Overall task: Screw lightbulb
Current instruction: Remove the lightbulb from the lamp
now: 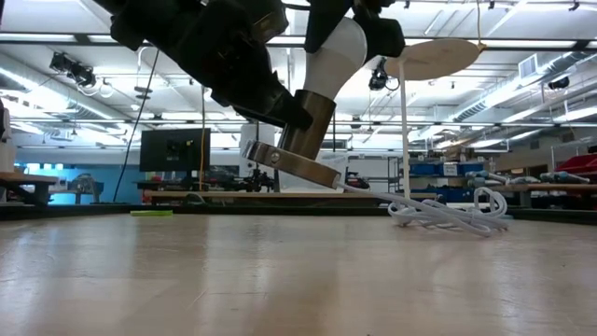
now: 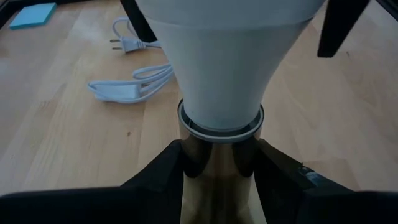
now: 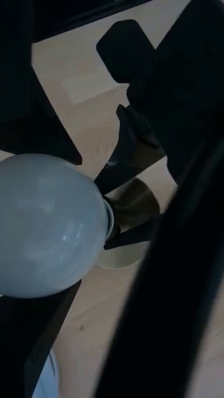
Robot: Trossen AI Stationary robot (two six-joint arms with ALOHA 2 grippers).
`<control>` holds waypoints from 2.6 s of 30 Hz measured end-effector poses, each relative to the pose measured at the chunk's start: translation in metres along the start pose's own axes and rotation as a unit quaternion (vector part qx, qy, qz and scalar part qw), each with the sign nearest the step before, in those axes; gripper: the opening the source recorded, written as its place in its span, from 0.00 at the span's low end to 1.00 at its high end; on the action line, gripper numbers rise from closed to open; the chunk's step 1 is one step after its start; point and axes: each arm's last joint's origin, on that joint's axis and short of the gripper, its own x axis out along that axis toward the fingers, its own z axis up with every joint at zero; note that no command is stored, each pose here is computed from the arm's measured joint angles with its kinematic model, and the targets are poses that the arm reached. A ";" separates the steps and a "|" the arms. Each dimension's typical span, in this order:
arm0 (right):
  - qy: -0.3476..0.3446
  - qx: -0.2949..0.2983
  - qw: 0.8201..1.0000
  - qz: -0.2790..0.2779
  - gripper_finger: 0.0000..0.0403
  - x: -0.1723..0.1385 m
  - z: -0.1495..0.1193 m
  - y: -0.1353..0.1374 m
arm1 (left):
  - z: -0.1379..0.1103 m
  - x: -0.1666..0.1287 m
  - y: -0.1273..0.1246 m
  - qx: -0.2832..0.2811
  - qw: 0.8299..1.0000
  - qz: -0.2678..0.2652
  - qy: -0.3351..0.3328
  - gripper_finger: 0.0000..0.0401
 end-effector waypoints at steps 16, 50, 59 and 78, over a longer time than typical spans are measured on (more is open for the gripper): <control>0.009 -0.203 0.979 -0.008 0.69 0.000 -0.001 -0.001 | 0.000 0.000 0.000 0.001 1.000 0.001 0.000 0.37; -0.033 -0.360 0.931 -0.043 0.87 -0.023 -0.019 0.015 | 0.000 -0.001 -0.001 0.004 1.000 -0.005 0.003 0.37; -0.010 -0.056 0.998 0.019 0.87 -0.028 -0.006 0.000 | 0.001 -0.001 0.000 0.003 1.000 -0.002 0.000 0.37; -0.005 0.023 1.000 -0.007 0.83 0.000 0.002 -0.002 | 0.000 0.000 0.000 0.003 1.000 -0.001 0.002 0.37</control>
